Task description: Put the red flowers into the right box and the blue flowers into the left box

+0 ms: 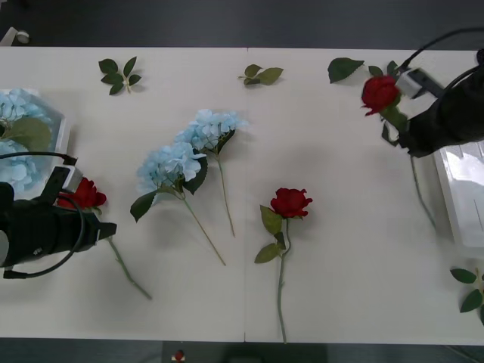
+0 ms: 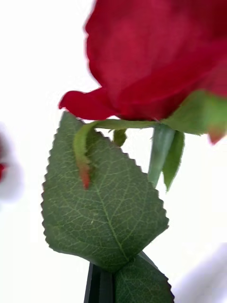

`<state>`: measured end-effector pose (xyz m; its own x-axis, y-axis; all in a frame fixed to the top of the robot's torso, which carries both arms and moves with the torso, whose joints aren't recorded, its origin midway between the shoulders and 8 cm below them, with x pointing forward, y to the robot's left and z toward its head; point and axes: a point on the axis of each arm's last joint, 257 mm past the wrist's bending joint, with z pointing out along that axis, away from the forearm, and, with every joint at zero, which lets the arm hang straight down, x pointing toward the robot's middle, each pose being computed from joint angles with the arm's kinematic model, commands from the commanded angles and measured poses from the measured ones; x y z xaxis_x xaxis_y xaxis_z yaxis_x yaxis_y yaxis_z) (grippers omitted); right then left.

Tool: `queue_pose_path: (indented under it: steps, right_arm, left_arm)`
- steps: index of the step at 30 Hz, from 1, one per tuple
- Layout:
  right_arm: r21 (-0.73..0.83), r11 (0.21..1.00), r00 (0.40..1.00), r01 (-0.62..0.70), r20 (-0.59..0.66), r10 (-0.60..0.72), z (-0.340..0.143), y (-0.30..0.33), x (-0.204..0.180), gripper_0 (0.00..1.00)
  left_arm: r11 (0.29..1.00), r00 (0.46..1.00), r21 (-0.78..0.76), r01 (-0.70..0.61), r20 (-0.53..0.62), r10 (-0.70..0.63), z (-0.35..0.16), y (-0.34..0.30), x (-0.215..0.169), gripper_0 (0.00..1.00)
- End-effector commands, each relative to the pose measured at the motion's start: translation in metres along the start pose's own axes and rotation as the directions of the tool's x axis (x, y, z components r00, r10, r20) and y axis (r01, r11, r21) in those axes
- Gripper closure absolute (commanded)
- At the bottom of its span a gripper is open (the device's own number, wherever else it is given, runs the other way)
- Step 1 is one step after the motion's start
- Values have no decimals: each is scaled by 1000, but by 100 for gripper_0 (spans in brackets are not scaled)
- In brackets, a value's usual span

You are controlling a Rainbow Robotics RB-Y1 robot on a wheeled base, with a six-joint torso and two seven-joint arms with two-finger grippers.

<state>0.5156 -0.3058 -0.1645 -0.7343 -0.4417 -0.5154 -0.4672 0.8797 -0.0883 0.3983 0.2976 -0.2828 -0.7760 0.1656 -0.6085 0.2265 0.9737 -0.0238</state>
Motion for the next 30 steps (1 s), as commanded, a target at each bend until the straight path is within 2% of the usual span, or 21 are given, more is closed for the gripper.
queue_pose_path:
  steps: [1, 9, 18, 25, 30]
  right_arm:
    - [165, 984, 996, -73, 57, 64, -53, -81, -21, 100]
    - [363, 917, 986, -163, 27, 165, -79, -183, 19, 100]
    - [512, 829, 967, -226, 13, 255, -73, -262, 73, 100]
    - [589, 775, 953, -229, -26, 302, -69, -296, 121, 100]
    - [608, 765, 951, -214, -50, 306, -57, -304, 148, 100]
  left_arm:
    - [997, 999, -74, 1, 38, 1, -1, 26, -2, 0]
    - [984, 990, -147, 99, 114, -82, 16, 54, -11, 0]
    - [947, 971, -244, 207, 171, -168, 34, 63, -27, 0]
    - [928, 956, -257, 269, 185, -226, 50, 54, -32, 0]
    - [931, 958, -253, 265, 175, -225, 61, 53, -27, 0]
